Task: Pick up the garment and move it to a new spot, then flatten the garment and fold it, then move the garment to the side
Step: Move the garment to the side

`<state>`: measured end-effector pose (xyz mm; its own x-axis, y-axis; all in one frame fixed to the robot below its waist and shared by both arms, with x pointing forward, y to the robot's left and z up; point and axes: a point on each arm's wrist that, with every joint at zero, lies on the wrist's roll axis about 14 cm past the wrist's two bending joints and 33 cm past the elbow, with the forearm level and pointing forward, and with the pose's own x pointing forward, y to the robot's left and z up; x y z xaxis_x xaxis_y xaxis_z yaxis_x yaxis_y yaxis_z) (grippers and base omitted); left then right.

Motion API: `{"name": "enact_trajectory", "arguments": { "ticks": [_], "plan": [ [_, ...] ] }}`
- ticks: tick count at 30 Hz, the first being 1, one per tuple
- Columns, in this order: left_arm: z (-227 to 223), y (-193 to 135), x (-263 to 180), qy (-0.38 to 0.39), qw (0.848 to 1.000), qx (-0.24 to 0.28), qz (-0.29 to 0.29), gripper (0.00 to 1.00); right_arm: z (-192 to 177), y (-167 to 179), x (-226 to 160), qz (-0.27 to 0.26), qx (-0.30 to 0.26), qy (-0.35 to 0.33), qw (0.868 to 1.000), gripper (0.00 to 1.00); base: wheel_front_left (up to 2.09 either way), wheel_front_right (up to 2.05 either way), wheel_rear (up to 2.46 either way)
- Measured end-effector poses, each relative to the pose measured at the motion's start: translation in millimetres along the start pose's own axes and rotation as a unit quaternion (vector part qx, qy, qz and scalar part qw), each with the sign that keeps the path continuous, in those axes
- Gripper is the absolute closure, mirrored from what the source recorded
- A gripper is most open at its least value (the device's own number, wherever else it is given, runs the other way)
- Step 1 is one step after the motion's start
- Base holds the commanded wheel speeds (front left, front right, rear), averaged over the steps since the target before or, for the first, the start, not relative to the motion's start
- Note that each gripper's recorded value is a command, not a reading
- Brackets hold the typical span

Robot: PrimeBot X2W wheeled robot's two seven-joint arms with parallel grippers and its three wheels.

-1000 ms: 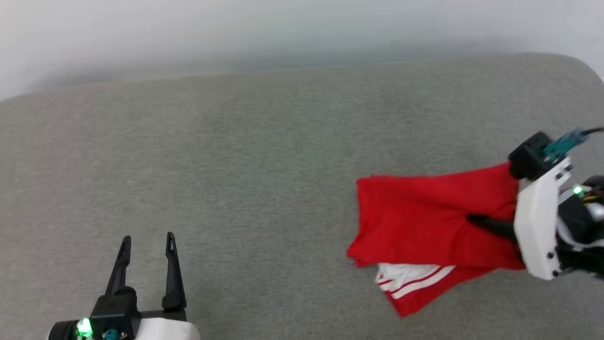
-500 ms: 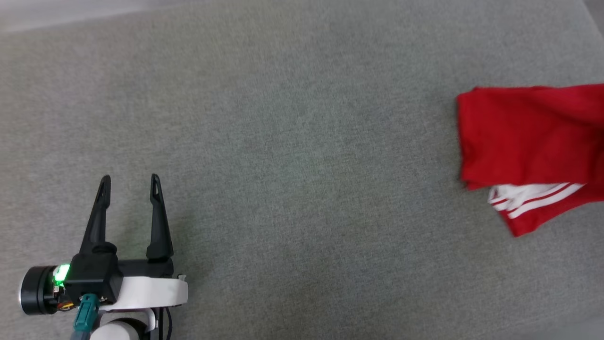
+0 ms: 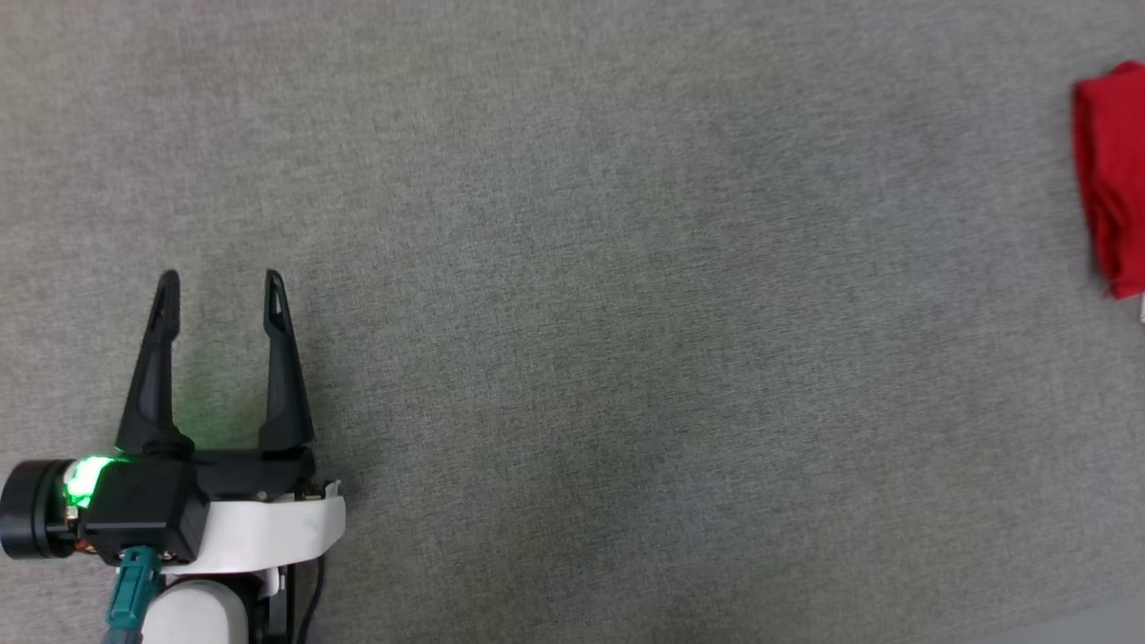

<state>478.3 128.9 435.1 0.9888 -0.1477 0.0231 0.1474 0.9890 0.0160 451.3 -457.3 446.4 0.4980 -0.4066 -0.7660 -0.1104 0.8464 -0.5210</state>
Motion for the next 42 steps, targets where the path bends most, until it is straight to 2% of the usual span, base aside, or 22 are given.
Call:
{"name": "enact_trajectory", "arguments": {
  "ticks": [7,8,9,10,13,17,20,22,24,29,35,39,42],
  "plan": [
    [-7.8,4.4,4.2,0.004,1.0,0.005,0.004,0.0,-13.3,-1.7,23.4,-0.016,0.033,0.016,0.999,1.0,0.0,0.0,0.0],
    [-6.4,3.9,4.7,0.002,1.0,0.005,0.003,0.0,-12.7,-2.2,23.9,-0.019,0.033,0.01,0.999,0.9,0.0,0.0,0.0],
    [-4.4,3.9,4.9,0.0,1.0,0.006,0.004,0.0,-13.6,-3.9,23.8,-0.023,0.037,0.009,0.999,0.42,0.0,0.0,0.0],
    [-2.7,4.1,4.5,-0.002,1.0,0.006,0.005,0.0,-13.8,-5.0,23.3,-0.024,0.048,0.006,0.999,0.0,0.0,0.0,0.0],
    [5.3,3.5,1.5,-0.007,1.0,0.007,0.007,0.0,-12.4,-7.5,17.8,-0.032,0.052,-0.01,0.998,0.0,0.0,0.0,0.0],
    [19.9,2.6,-8.8,-0.015,1.0,0.003,0.015,0.0,12.8,-23.2,-2.7,-0.055,0.043,-0.084,0.994,0.0,0.0,0.0,0.0],
    [33.4,2.7,-19.1,-0.023,0.999,0.002,0.022,0.0,42.5,-45.6,-29.3,-0.088,0.035,-0.178,0.98,0.0,0.0,0.0,0.0],
    [42.1,3.1,-27.2,-0.028,0.999,0.002,0.025,0.0,64.9,-56.2,-50.4,-0.106,0.031,-0.248,0.962,0.0,0.0,0.0,0.0],
    [49.4,5.1,-36.2,-0.032,0.999,0.005,0.031,0.0,86.6,-58.3,-70.5,-0.115,0.037,-0.32,0.94,0.0,0.0,0.0,0.0],
    [66.3,12.7,-57.9,-0.042,0.998,0.009,0.053,0.0,134.0,-47.6,-124.8,-0.119,0.061,-0.486,0.863,0.0,0.0,0.0,0.0],
    [79.9,19.1,-80.8,-0.051,0.996,0.011,0.072,0.0,166.5,3.4,-170.6,-0.076,0.076,-0.585,0.804,0.0,0.0,0.0,0.0],
    [84.6,23.8,-95.2,-0.052,0.995,0.015,0.081,0.0,181.9,47.3,-215.7,-0.035,0.085,-0.648,0.756,0.0,0.0,0.0,0.0],
    [87.9,26.6,-104.6,-0.054,0.995,0.018,0.086,0.0,176.2,79.2,-232.3,0.001,0.099,-0.666,0.739,0.0,0.0,0.0,0.0]
  ]
}}
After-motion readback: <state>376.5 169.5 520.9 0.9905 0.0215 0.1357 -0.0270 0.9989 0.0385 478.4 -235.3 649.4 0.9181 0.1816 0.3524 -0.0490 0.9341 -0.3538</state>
